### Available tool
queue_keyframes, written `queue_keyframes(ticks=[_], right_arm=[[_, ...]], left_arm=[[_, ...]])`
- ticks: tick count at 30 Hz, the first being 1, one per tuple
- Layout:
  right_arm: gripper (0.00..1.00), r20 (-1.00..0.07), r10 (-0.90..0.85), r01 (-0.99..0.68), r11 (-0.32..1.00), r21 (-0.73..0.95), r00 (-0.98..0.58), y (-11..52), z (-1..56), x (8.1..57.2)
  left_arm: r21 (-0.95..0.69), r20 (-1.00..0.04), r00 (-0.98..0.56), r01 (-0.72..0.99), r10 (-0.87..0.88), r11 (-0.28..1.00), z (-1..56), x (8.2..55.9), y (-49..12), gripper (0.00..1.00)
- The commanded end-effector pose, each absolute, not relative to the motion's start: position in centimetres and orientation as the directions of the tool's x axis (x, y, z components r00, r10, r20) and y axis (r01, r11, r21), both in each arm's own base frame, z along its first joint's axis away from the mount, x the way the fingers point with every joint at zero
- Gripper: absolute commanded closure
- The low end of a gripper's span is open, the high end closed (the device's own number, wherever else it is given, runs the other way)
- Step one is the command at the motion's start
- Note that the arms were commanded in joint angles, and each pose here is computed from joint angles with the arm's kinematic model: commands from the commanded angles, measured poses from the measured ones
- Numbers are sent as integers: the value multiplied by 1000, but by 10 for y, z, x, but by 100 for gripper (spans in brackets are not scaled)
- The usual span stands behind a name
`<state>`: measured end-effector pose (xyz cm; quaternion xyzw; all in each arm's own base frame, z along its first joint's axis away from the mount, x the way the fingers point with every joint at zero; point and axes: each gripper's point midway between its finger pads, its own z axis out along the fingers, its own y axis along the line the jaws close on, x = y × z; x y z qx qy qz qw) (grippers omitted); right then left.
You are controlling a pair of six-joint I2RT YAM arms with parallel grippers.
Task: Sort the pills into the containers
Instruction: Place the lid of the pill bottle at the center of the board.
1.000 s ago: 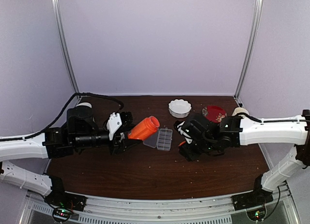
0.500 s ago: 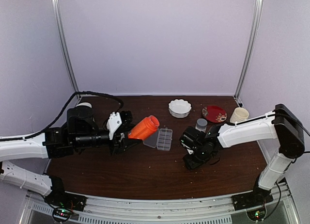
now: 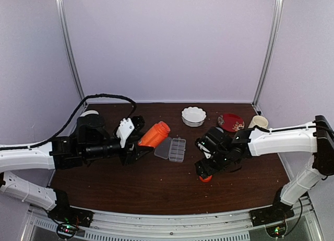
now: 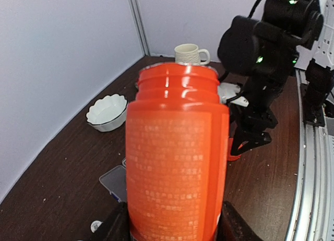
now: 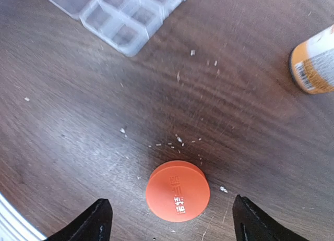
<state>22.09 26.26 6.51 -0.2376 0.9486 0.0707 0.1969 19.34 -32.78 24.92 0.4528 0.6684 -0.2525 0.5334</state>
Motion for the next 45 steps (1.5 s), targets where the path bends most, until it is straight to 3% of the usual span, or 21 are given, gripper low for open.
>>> queue_keyframes(ticks=[1,10,21,30,36,45], right_arm=[[19,-517,-386,-466,884,29,-764,262,94,234],[22,-651,-282,-404,914,42,-705,255,134,249],[24,-729,-227,-403,912,73,-646,255,162,255],[18,-795,-231,-400,916,16,-561,242,156,261],[5,-859,-216,-455,890,22,-464,237,152,258],[4,-907,-202,-398,917,-42,-370,210,148,267]], left_arm=[[84,-954,-103,811,282,579,265,214,-329,100],[-47,-959,-247,624,140,780,263,243,-302,100],[-96,-904,-333,769,268,631,230,235,-344,100],[-103,-826,-453,706,335,701,210,260,-363,100],[-124,-769,-522,688,369,715,196,269,-378,100],[-177,-690,-616,654,381,736,176,276,-385,100]])
